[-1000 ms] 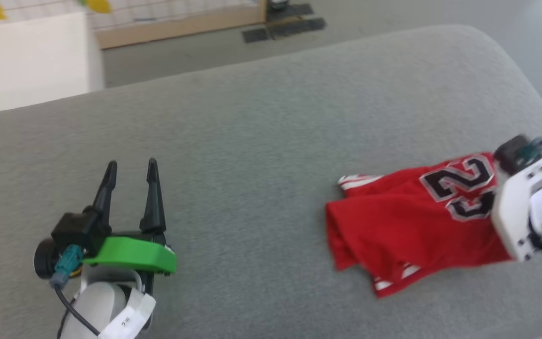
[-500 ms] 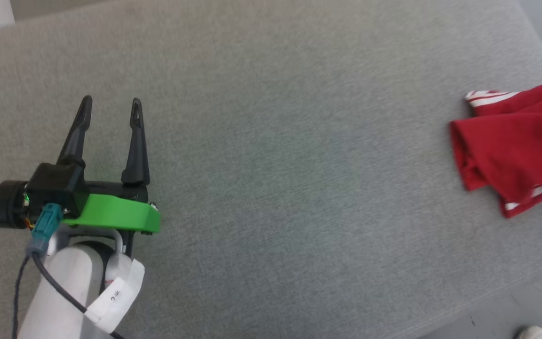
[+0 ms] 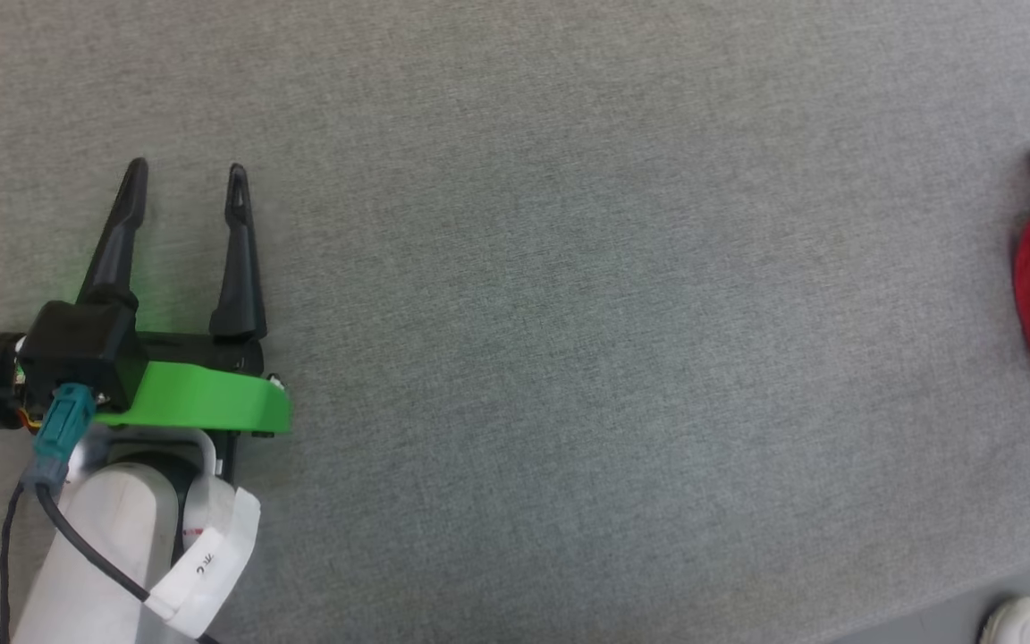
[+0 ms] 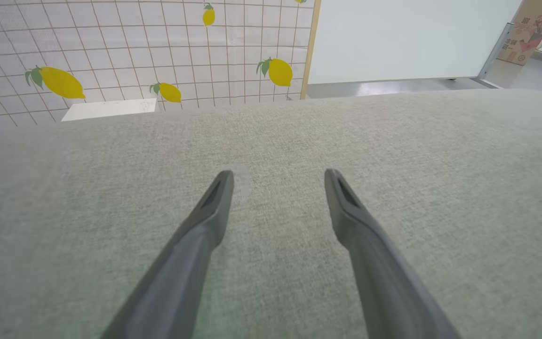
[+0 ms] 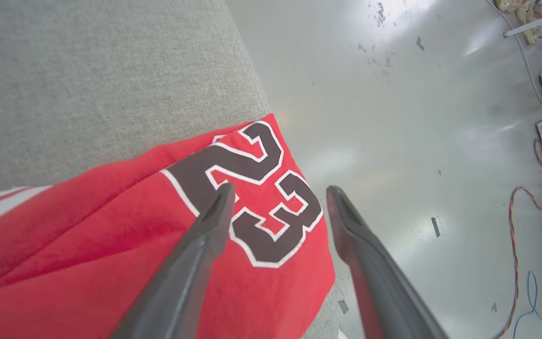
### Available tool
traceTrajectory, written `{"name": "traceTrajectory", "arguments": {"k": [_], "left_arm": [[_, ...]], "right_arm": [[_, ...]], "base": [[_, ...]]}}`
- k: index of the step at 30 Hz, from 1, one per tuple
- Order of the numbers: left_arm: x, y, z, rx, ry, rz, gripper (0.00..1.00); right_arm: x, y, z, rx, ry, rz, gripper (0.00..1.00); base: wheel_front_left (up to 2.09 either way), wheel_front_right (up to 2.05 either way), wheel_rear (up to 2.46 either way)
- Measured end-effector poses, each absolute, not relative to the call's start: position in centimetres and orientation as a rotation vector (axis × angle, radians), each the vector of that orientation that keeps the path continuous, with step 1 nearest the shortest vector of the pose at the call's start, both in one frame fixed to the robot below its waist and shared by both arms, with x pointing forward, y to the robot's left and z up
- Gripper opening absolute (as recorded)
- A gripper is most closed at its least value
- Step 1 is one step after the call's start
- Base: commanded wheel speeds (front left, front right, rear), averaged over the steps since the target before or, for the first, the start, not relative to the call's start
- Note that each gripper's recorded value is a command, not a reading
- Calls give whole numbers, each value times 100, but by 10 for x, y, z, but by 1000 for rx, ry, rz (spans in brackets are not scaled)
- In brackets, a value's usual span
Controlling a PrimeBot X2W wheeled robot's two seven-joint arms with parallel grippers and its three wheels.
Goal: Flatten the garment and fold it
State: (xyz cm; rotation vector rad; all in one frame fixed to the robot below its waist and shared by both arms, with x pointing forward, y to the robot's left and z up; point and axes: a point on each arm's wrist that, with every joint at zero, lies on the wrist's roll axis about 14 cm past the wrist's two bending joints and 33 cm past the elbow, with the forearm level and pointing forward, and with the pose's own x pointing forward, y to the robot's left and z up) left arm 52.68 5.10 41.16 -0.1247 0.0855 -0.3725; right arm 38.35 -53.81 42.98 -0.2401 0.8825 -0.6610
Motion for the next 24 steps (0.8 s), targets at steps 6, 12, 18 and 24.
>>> {"name": "traceTrajectory", "arguments": {"k": [6, 12, 18, 24], "left_arm": [[517, 69, 427, -144, 49, -310, 100], [499, 89, 456, -187, -4, -235, 100], [475, 117, 495, -225, -77, -148, 100], [448, 142, 530, -238, -150, -86, 100]], "right_arm": [[443, -519, 491, -219, 523, -572, 100], [490, -455, 585, -133, 102, -384, 100], [477, -376, 662, -53, -262, -199, 100], [438, -322, 671, 52, -425, -131, 100]], "base": [[0, 0, 0], [0, 0, 0], [0, 0, 0], [0, 0, 0]]}}
